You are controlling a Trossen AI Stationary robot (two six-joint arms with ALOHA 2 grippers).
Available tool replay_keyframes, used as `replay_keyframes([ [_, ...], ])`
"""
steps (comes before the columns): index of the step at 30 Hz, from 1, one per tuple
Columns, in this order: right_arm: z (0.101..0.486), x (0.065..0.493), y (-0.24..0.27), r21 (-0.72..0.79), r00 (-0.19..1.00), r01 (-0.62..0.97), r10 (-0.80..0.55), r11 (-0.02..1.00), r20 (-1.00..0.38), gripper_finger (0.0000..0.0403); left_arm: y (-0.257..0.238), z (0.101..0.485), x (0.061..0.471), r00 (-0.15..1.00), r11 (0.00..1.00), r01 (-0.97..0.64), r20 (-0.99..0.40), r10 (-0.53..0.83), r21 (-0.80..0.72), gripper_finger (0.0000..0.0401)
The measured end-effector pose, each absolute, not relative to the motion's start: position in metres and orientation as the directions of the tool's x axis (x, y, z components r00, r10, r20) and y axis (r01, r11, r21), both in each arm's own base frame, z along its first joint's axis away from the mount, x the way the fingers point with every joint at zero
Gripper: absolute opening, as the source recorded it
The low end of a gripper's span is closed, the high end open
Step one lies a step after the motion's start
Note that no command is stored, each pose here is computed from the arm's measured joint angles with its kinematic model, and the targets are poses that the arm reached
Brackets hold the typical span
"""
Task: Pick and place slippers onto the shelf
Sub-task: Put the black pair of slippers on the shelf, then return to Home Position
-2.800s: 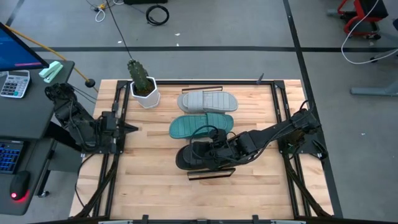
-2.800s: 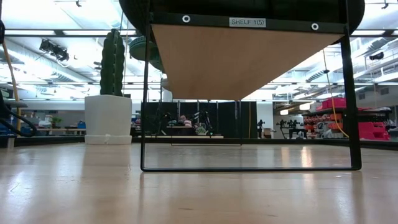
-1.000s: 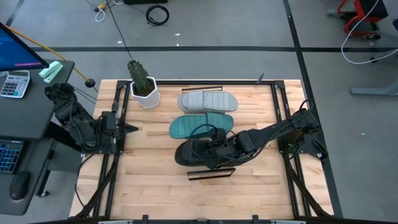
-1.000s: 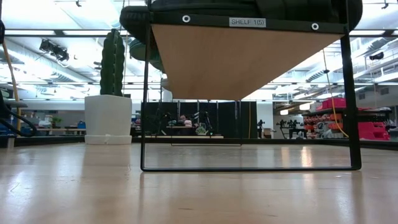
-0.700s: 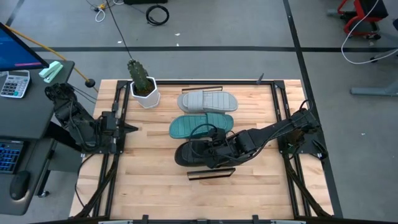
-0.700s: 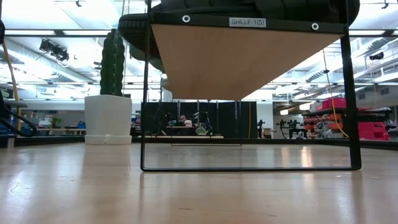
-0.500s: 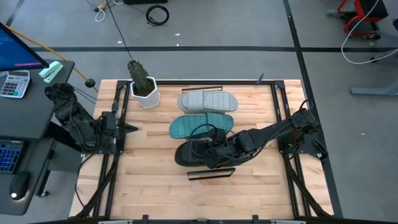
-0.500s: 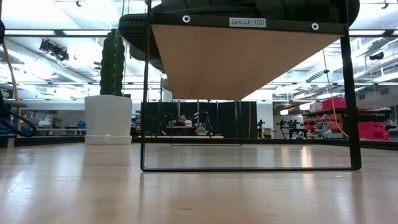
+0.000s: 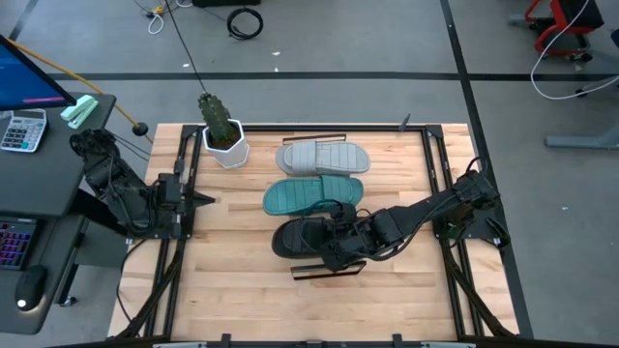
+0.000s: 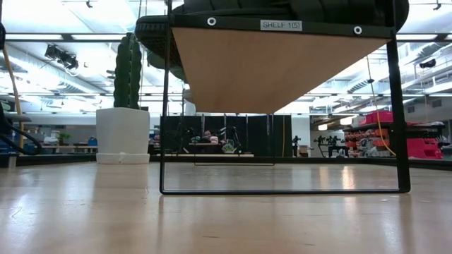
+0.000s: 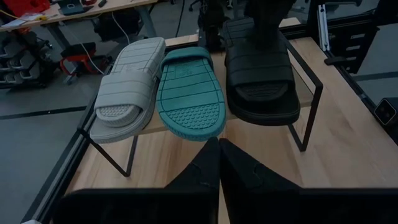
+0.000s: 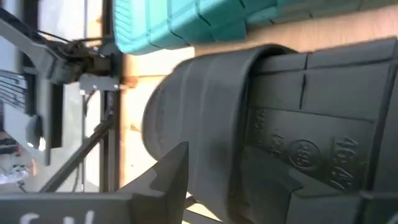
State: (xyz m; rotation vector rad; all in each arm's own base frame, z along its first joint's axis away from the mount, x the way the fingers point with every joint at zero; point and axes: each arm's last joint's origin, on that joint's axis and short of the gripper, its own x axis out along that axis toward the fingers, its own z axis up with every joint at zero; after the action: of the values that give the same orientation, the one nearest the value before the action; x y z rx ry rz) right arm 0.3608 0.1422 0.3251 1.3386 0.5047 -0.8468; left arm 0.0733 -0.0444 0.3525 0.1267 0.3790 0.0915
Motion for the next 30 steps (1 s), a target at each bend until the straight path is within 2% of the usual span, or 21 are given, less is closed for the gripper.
replay_keyframes([
  [8, 0.329, 0.353, 0.144, 0.619, 0.602, 0.785, -0.257, 0.016, -0.756, 0.0144, -0.044, 0.352, 0.073, 0.923, 0.988, -0.066, -0.367, 0.113, 0.138, 0.0012],
  [14, 0.343, 0.323, 0.143, 0.566, 0.543, 0.824, -0.287, 0.001, -0.789, 0.0144, -0.044, 0.351, 0.073, 0.921, 0.988, -0.068, -0.372, 0.115, 0.138, 0.0007],
  [21, 0.361, 0.288, 0.145, 0.524, 0.501, 0.851, -0.310, 0.010, -0.808, 0.0144, -0.043, 0.350, 0.072, 0.916, 0.989, -0.075, -0.382, 0.120, 0.130, 0.0021],
  [30, 0.369, 0.262, 0.146, 0.481, 0.456, 0.877, -0.352, 0.020, -0.817, 0.0144, -0.038, 0.350, 0.066, 0.927, 0.992, -0.091, -0.357, 0.118, 0.091, 0.0008],
])
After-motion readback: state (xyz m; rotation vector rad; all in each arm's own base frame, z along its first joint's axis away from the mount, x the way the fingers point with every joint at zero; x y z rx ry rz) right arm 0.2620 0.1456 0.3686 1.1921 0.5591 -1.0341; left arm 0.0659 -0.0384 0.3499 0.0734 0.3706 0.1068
